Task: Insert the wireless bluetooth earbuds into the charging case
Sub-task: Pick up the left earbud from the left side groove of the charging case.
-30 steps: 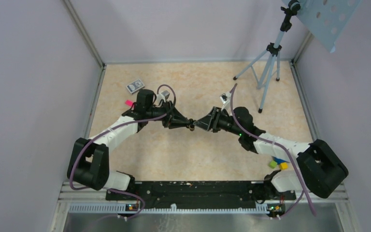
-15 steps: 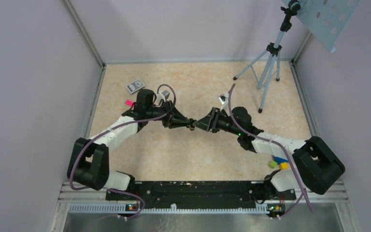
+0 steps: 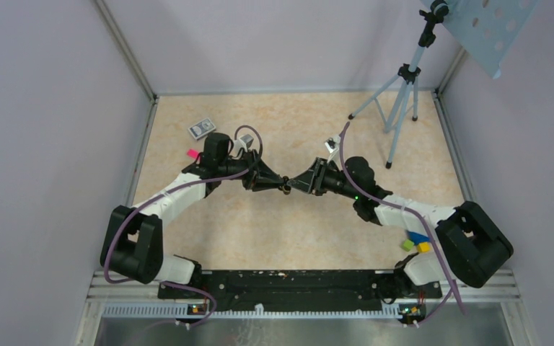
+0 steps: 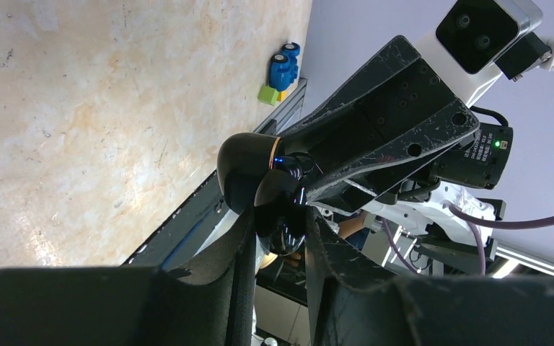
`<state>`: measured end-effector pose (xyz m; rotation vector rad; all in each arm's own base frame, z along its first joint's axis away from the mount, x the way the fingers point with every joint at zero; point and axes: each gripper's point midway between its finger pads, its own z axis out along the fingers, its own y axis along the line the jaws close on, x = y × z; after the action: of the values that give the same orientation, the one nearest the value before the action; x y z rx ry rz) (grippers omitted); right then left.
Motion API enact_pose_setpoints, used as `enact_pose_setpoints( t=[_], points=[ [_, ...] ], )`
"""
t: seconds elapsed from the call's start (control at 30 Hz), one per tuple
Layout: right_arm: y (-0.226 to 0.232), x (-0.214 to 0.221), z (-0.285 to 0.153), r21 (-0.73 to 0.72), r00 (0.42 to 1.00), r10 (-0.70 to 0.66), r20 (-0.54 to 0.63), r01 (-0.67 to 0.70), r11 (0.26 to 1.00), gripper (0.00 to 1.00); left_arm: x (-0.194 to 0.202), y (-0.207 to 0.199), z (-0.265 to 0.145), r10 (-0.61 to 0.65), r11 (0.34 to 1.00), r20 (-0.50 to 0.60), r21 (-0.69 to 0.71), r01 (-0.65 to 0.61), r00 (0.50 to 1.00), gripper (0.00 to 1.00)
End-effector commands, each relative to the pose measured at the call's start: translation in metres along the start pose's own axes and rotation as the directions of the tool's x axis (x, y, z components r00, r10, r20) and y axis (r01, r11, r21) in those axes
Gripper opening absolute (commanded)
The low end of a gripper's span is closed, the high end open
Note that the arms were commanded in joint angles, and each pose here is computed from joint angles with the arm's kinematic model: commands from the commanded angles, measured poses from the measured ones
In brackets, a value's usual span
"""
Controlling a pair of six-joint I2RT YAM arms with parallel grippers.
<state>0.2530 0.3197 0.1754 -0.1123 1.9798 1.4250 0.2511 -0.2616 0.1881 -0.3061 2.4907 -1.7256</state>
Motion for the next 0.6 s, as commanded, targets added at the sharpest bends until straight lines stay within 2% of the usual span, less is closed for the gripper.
enact_pose_setpoints(
  t=[0.0,0.3,0.4,0.57],
  points=[
    [0.022,-0.028,0.003,-0.059,0.996,-0.052,0.069,0.056,0.997,0.31,-0.002,-0.018,-0.003,0.059,0.997,0.009,0.047,-0.059,0.998,0.00],
    [0.029,-0.033,-0.003,-0.068,0.994,-0.061,0.088,0.067,0.995,0.18,-0.001,-0.018,-0.004,0.063,0.997,0.009,0.048,-0.063,0.998,0.00],
    [0.032,-0.035,-0.009,-0.049,0.991,-0.098,0.090,0.102,0.994,0.11,-0.002,-0.020,-0.005,0.079,0.996,0.015,0.044,-0.079,0.997,0.00],
    [0.034,-0.038,-0.022,0.007,0.980,-0.183,0.079,0.183,0.983,0.08,-0.006,-0.019,-0.004,0.096,0.995,0.017,0.017,-0.096,0.995,0.00]
  ],
)
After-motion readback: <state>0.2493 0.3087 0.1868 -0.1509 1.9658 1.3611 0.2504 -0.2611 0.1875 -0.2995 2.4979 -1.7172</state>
